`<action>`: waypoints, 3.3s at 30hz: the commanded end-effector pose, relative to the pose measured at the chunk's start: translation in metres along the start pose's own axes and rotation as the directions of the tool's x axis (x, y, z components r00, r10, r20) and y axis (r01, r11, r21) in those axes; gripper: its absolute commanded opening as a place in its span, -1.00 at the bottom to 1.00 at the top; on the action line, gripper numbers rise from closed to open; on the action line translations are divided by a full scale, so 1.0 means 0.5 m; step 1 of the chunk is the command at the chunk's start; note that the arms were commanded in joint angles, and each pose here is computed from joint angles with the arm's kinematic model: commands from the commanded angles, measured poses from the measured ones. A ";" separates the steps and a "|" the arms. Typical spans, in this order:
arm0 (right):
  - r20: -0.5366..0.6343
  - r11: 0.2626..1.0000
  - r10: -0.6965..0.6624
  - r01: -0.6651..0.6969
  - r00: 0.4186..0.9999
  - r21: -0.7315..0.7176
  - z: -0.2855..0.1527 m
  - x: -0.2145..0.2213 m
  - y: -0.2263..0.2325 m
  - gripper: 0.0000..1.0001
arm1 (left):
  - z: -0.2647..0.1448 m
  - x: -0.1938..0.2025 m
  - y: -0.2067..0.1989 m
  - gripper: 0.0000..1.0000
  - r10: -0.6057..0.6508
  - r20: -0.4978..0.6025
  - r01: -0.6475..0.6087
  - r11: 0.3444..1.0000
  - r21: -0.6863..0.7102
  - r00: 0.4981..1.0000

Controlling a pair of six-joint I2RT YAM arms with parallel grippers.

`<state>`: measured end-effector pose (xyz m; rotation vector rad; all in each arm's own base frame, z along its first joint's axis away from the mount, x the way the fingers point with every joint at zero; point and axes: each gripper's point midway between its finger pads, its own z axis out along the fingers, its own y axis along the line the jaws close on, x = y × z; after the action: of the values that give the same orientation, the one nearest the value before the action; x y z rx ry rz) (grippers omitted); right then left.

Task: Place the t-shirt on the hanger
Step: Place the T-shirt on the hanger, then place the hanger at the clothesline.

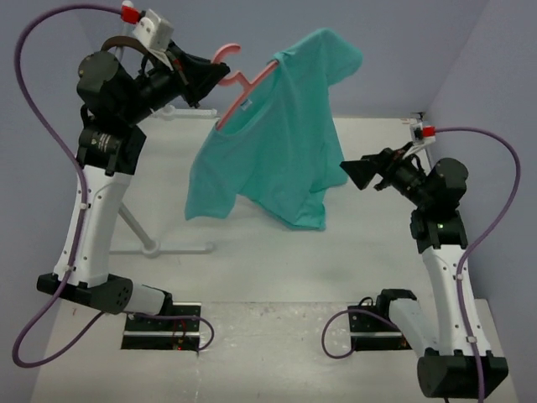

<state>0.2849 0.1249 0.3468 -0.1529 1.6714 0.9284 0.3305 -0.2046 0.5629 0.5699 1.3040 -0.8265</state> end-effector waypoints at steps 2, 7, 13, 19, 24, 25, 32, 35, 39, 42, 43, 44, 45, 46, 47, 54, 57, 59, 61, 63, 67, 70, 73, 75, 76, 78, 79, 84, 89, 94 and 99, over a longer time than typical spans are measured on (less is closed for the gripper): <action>-0.178 0.994 -0.083 0.069 0.981 -0.083 0.052 0.103 0.073 0.94 | -0.039 -0.173 0.058 -1.00 0.047 0.203 0.014 0.958 -0.288 0.978; -0.201 0.981 -0.122 0.087 0.972 -0.173 0.103 0.157 0.193 0.97 | -0.017 -0.050 0.133 -1.00 -0.091 0.132 0.137 0.906 -0.399 0.987; -0.180 0.996 -0.088 0.081 0.980 -0.041 0.154 0.186 0.290 0.97 | -0.002 0.095 0.114 -1.00 -0.171 0.174 0.237 0.832 -0.502 0.970; -0.156 0.994 -0.050 0.064 0.986 0.087 0.180 0.174 0.333 0.98 | -0.006 0.174 0.134 -1.00 -0.224 0.243 0.328 0.730 -0.600 0.944; -0.223 0.967 -0.083 0.133 0.971 0.219 0.209 0.218 0.301 0.96 | -0.012 0.205 0.142 -1.00 -0.218 0.319 0.380 0.661 -0.647 0.922; -0.229 0.959 -0.097 0.153 0.969 0.239 0.214 0.220 0.294 0.91 | -0.015 0.208 0.142 -1.00 -0.221 0.329 0.390 0.649 -0.653 0.918; -0.239 0.926 -0.173 0.240 0.956 0.291 0.244 0.232 0.270 0.45 | -0.041 0.198 0.140 -1.00 -0.214 0.412 0.455 0.580 -0.676 0.886; -0.254 0.897 -0.226 0.303 0.940 0.323 0.262 0.236 0.255 0.31 | -0.039 0.199 0.133 -1.00 -0.213 0.414 0.456 0.575 -0.679 0.885; -0.263 0.850 -0.293 0.377 0.919 0.368 0.285 0.226 0.241 0.10 | -0.044 0.200 0.129 -1.00 -0.215 0.410 0.455 0.568 -0.686 0.887; -0.279 0.828 -0.337 0.424 0.899 0.366 0.310 0.234 0.237 -0.11 | -0.051 0.196 0.129 -1.00 -0.214 0.411 0.456 0.559 -0.692 0.886; -0.283 0.821 -0.352 0.440 0.892 0.364 0.316 0.234 0.237 -0.19 | -0.052 0.193 0.129 -1.00 -0.213 0.413 0.457 0.557 -0.693 0.886; -0.281 0.816 -0.363 0.449 0.888 0.363 0.320 0.233 0.237 -0.21 | -0.053 0.189 0.128 -1.00 -0.213 0.412 0.456 0.558 -0.693 0.886; -0.279 0.811 -0.374 0.458 0.884 0.363 0.325 0.232 0.237 -0.24 | -0.053 0.186 0.128 -1.00 -0.212 0.411 0.455 0.559 -0.693 0.886; -0.276 0.810 -0.385 0.466 0.881 0.356 0.329 0.232 0.239 -0.24 | -0.054 0.183 0.127 -1.00 -0.212 0.411 0.455 0.559 -0.694 0.887; -0.273 0.809 -0.394 0.472 0.878 0.351 0.333 0.233 0.240 -0.24 | -0.056 0.179 0.126 -1.00 -0.212 0.411 0.455 0.558 -0.694 0.887; -0.237 0.822 -0.413 0.472 0.879 0.320 0.338 0.231 0.245 -1.00 | -0.061 0.164 0.126 -1.00 -0.191 0.403 0.436 0.565 -0.701 0.895; -0.195 0.850 -0.423 0.462 0.885 0.254 0.327 0.220 0.267 -1.00 | -0.052 0.157 0.115 -1.00 -0.171 0.371 0.393 0.611 -0.687 0.913; -0.182 0.861 -0.437 0.469 0.881 0.197 0.319 0.218 0.281 -1.00 | -0.036 0.141 0.092 -0.72 -0.127 0.318 0.312 0.700 -0.643 0.940; -0.184 0.867 -0.445 0.473 0.877 0.156 0.314 0.224 0.286 -1.00 | -0.025 0.108 0.072 -0.37 -0.111 0.329 0.295 0.752 -0.589 0.938; -0.185 0.876 -0.443 0.468 0.877 0.118 0.310 0.225 0.290 -1.00 | -0.010 0.081 0.050 -0.09 -0.087 0.315 0.253 0.805 -0.537 0.945; -0.194 0.889 -0.433 0.453 0.880 0.068 0.299 0.226 0.288 -1.00 | 0.012 0.008 0.000 0.99 -0.023 0.284 0.149 0.890 -0.431 0.959; -0.216 0.904 -0.408 0.425 0.887 0.041 0.293 0.231 0.272 -1.00 | 0.007 -0.037 -0.035 1.00 0.013 0.251 0.083 0.925 -0.370 0.968; -0.224 0.920 -0.391 0.390 0.893 -0.049 0.282 0.230 0.283 -1.00 | -0.022 -0.067 -0.077 1.00 0.053 0.247 0.021 0.957 -0.291 0.968; -0.236 0.917 -0.395 0.368 0.888 -0.151 0.269 0.225 0.306 -1.00 | -0.068 -0.073 -0.118 1.00 0.061 0.260 -0.004 0.976 -0.217 0.964; -0.241 0.912 -0.403 0.366 0.883 -0.185 0.265 0.224 0.315 -1.00 | -0.087 -0.071 -0.148 1.00 0.063 0.264 -0.023 0.989 -0.149 0.963; -0.259 0.900 -0.420 0.364 0.870 -0.238 0.262 0.223 0.328 -1.00 | -0.151 -0.046 -0.191 1.00 0.067 0.275 -0.050 0.996 -0.067 0.959; -0.267 0.884 -0.439 0.358 0.858 -0.300 0.256 0.219 0.348 -1.00 | -0.188 -0.037 -0.218 1.00 0.074 0.290 -0.072 0.997 -0.019 0.954; -0.333 0.857 -0.458 0.311 0.824 -0.411 0.222 0.178 0.412 -1.00 | -0.332 -0.045 -0.249 1.00 0.090 0.347 -0.084 0.996 -0.033 0.934; -0.403 0.846 -0.491 0.312 0.772 -0.432 0.210 0.135 0.457 -1.00 | -0.462 -0.099 -0.242 1.00 0.118 0.425 -0.057 0.987 -0.153 0.898; -0.402 0.855 -0.493 0.346 0.772 -0.386 0.298 0.123 0.466 -1.00 | -0.523 -0.136 -0.247 1.00 0.121 0.489 -0.034 0.983 -0.182 0.864; -0.387 0.854 -0.510 0.401 0.768 -0.331 0.381 0.142 0.446 -1.00 | -0.543 -0.145 -0.250 1.00 0.138 0.477 -0.047 0.979 -0.198 0.868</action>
<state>0.2669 0.4085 0.4137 -0.9458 1.8031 0.8032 0.0558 -0.0573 0.5989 0.2458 0.7952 -0.7548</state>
